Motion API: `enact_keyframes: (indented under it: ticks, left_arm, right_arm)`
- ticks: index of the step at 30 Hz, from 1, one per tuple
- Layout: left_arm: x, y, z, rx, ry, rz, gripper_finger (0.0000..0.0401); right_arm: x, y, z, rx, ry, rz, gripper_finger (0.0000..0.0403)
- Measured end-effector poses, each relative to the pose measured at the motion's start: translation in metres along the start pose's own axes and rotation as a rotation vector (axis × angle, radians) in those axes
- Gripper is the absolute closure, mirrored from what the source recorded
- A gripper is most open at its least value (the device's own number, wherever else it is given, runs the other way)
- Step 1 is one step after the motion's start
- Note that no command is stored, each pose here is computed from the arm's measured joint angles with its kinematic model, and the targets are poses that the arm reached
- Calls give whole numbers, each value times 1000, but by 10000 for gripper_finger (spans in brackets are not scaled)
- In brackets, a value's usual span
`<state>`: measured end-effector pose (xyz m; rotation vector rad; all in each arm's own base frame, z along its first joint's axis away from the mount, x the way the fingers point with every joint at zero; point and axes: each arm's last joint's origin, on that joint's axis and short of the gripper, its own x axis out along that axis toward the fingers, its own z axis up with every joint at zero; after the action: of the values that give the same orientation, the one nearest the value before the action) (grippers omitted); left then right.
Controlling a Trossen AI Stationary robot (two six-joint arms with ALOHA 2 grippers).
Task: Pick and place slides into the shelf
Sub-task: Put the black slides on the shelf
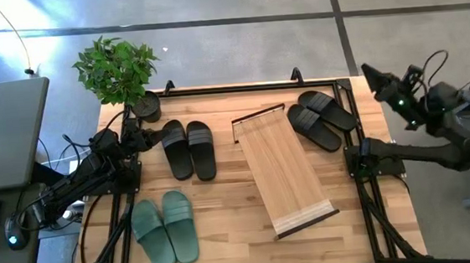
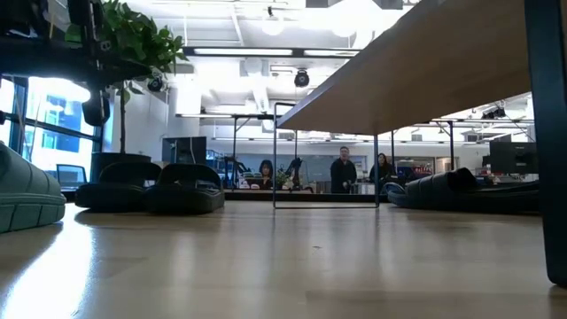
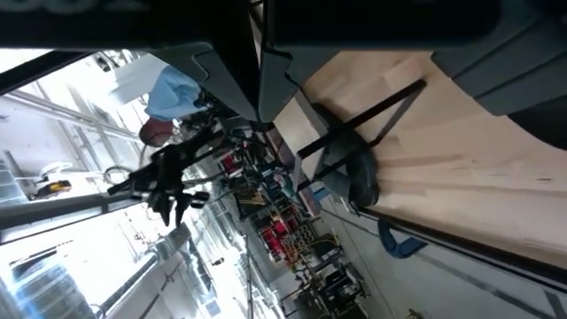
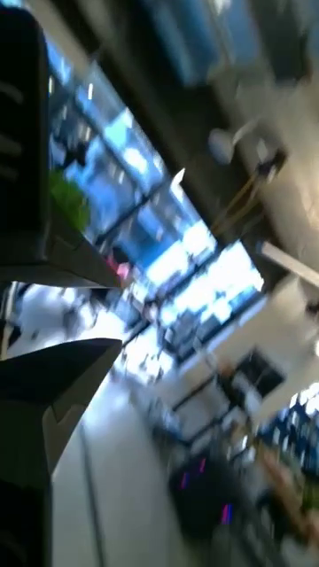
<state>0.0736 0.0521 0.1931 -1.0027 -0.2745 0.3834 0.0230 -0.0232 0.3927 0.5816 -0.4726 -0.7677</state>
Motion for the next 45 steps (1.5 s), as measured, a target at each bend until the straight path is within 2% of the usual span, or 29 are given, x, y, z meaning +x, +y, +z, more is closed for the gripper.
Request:
enact_keyframes:
  ticks: [4,7,11,13,15,24,29,33,40,43,45]
  left_arm:
    - [0,-2,0,9,7,-28,400]
    - [-1,-13,4,67,9,-170,400]
    - [-7,-34,10,192,-2,-417,400]
    - [-10,-42,13,246,-13,-480,400]
    - [-13,-49,16,281,-23,-483,400]
    - [-17,-94,42,450,51,-300,400]
    - [-8,-113,57,519,184,-117,400]
    - [4,-120,61,512,342,41,400]
    - [31,-149,52,538,549,179,400]
    - [44,-165,38,609,608,259,400]
    - [51,-172,25,687,646,355,401]
  right_arm:
    - [0,11,18,-37,83,-81,300]
    - [-1,13,22,-43,146,-121,299]
    - [-2,10,18,-69,191,-152,299]
    - [-1,8,13,-85,211,-167,299]
    - [0,6,10,-95,223,-175,299]
    - [5,1,-3,-125,261,-200,299]
    - [5,1,-4,-134,269,-201,299]
    - [5,1,-4,-139,269,-200,299]
    - [5,1,-4,-162,271,-197,299]
    - [5,1,-4,-166,275,-200,299]
    - [4,0,-5,-173,284,-206,299]
